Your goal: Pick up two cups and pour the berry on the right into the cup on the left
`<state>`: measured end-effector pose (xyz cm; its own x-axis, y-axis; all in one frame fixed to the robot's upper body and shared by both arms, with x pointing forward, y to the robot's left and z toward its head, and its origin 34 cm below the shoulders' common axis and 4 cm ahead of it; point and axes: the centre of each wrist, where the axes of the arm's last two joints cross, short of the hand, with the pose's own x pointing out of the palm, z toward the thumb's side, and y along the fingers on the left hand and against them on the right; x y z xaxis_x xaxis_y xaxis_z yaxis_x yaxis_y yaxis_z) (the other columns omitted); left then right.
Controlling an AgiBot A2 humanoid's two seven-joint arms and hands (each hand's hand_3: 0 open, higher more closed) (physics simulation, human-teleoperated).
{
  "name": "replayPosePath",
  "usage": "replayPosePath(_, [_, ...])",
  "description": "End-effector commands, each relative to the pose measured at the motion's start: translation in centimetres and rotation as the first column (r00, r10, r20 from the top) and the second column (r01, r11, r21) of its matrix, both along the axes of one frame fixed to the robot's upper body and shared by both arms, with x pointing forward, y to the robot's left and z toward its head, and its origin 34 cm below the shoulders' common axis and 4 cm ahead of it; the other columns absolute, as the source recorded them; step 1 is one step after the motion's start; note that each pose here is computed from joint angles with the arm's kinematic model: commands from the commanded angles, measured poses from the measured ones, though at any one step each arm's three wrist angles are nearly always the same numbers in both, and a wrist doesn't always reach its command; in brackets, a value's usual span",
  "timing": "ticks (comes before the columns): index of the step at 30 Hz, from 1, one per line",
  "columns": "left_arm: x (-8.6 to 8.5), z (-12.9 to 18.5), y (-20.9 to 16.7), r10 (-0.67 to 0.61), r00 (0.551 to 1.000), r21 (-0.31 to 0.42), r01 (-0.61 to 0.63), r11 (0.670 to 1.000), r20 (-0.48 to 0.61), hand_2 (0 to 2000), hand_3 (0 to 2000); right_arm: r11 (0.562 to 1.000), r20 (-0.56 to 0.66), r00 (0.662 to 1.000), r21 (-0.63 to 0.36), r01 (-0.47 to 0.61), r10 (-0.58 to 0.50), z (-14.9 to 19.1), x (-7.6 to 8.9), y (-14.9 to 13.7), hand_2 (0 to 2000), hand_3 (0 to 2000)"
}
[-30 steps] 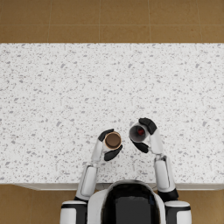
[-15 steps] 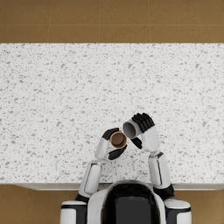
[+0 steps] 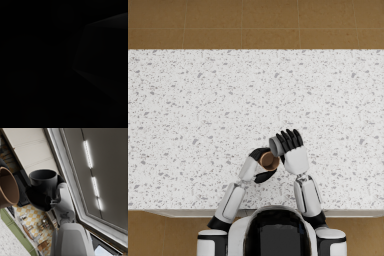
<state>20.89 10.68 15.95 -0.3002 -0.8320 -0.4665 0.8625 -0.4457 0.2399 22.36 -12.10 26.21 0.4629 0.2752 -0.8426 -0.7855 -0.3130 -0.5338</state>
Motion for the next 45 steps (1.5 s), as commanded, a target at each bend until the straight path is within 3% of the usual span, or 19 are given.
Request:
replayPosePath(1, [0.1,0.4,0.1,0.008,1.000,-0.008,-0.007,1.000,0.012,2000,1280,1.000,0.032,0.999,-0.012,0.011,-0.010,0.6,-0.2,0.2,2000,1280])
replayPosePath(9, [1.2,0.5,0.4,0.046,0.999,-0.026,-0.045,0.999,0.009,2000,1280,0.971,0.145,0.979,-0.172,0.164,-0.140,1.2,-1.1,0.3,2000,1280])
replayPosePath(10, [0.7,0.0,0.3,0.032,0.999,-0.015,-0.032,0.999,-0.004,2000,1280,0.964,0.159,0.976,-0.192,0.182,-0.152,1.2,-1.2,0.4,2000,1280])
replayPosePath(19, [1.4,0.5,0.0,0.035,0.999,-0.033,-0.035,0.999,0.003,2000,1280,0.875,0.286,0.928,-0.351,0.335,-0.240,1.1,-1.9,1.3,2000,1280])
replayPosePath(20, [1.4,0.6,0.0,0.036,0.999,-0.035,-0.035,0.999,0.006,2000,1280,0.777,0.419,0.900,-0.524,0.349,-0.122,1.3,-1.8,1.0,2000,1280])
replayPosePath(21, [1.5,0.6,0.1,0.041,0.999,-0.036,-0.041,0.999,0.005,2000,1280,0.828,0.346,0.908,-0.417,0.375,-0.237,1.2,-1.9,1.2,2000,1280])
replayPosePath(27, [1.7,0.6,0.3,0.051,0.999,-0.040,-0.051,0.998,0.001,2000,1280,0.728,0.433,0.853,-0.479,0.491,-0.291,1.2,-1.9,1.3,2000,1280])
replayPosePath(30, [1.6,0.8,0.4,0.053,0.999,-0.044,-0.053,0.998,0.008,2000,1280,0.702,0.447,0.840,-0.490,0.517,-0.307,1.1,-1.9,1.2,2000,1280])
replayPosePath(45, [1.2,0.3,0.9,0.066,0.998,-0.036,-0.066,0.997,-0.011,2000,1280,0.678,0.433,0.845,-0.521,0.518,-0.313,0.3,-2.0,1.0,2000,1280])
